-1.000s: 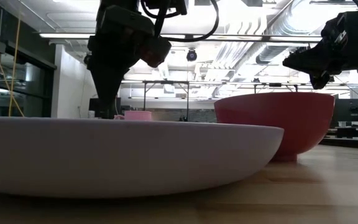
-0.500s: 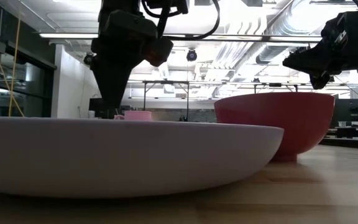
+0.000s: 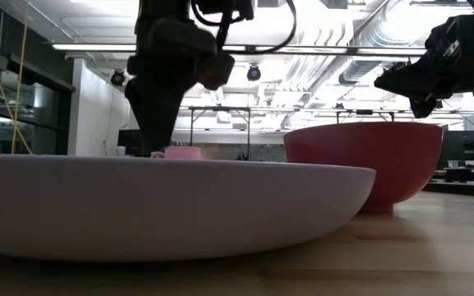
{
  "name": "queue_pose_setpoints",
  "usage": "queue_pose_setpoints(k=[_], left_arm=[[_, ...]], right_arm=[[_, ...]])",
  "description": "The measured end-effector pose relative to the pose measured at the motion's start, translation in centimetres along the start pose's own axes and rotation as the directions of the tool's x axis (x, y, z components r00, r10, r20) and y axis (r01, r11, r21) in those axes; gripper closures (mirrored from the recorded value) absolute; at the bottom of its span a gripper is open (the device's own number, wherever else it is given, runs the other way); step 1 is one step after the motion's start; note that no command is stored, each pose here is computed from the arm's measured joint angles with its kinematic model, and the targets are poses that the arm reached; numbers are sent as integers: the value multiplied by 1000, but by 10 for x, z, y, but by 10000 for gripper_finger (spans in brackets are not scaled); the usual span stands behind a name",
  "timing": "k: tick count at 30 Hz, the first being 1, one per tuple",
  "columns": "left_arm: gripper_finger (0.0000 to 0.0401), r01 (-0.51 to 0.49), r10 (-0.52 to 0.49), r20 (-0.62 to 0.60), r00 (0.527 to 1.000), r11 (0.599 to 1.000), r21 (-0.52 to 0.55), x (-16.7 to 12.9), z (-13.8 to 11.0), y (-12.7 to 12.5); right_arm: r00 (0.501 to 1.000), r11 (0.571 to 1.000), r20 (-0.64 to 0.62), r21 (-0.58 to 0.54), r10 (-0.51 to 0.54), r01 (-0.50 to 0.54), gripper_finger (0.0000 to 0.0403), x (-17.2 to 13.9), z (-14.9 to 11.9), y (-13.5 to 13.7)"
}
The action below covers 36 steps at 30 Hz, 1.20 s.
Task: Set up tray
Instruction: Put the blue plate at the bottom of the pink mug on the orange serving tray
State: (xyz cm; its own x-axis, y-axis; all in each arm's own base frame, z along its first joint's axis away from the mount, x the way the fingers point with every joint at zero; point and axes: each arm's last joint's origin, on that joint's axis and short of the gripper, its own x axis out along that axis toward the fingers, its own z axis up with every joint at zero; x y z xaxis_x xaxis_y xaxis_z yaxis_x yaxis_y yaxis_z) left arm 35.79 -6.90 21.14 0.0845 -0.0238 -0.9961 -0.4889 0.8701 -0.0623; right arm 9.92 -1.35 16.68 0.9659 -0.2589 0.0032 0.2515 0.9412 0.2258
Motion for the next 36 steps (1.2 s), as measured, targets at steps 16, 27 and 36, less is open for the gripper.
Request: queue_pose_setpoints(k=[16, 27, 36], left_arm=[[203, -48, 48, -42, 998, 999, -3, 27, 5, -4], [213, -43, 46, -108, 993, 999, 26, 46, 6, -6], [256, -57, 59, -112, 992, 998, 27, 49, 6, -6]], right_arm=[[999, 1000, -19, -1, 28, -28, 402, 0, -1, 1], [999, 999, -27, 16, 31, -31, 402, 1, -2, 1], [999, 999, -27, 17, 33, -33, 402, 1, -2, 1]])
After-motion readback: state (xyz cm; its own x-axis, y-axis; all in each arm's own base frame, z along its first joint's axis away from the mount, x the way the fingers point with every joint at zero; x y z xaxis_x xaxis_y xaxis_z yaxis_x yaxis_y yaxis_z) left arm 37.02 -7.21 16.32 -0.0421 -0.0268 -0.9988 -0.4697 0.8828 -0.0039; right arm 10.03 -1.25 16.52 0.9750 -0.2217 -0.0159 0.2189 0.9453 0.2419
